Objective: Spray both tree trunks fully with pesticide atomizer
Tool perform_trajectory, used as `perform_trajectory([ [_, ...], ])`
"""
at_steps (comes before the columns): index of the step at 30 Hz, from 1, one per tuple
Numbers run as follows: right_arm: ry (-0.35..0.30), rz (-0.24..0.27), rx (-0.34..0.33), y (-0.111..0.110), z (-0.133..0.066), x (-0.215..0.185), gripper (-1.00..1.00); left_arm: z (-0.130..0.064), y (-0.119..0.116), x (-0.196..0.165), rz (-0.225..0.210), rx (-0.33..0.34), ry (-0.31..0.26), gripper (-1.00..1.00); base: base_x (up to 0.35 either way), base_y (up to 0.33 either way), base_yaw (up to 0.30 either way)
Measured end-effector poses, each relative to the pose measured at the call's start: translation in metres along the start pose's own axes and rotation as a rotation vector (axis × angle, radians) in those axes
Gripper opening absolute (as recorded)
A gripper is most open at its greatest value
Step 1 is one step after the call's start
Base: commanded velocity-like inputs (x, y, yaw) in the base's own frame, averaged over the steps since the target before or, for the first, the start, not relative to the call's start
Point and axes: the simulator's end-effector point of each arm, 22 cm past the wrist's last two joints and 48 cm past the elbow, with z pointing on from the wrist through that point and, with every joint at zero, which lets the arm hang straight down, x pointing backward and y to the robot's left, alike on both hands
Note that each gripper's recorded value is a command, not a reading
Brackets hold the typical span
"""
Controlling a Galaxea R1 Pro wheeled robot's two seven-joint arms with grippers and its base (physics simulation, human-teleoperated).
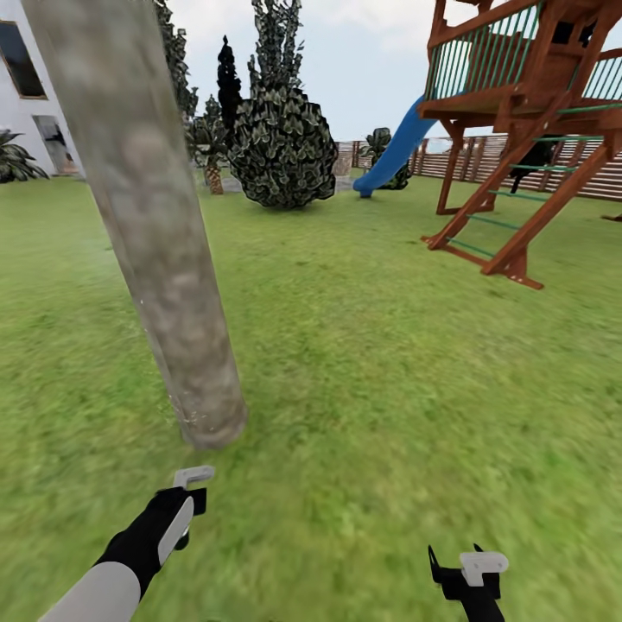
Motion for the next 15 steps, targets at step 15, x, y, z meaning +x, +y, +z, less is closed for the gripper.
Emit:
perform_trajectory([
  [15,0.0,-0.001,-0.001,0.0001,-0.0001,0.0002,1.0,0.0002,-0.0021,0.0014,-0.029,0.015,0.007,-1.0,0.103,-0.257,0.276],
])
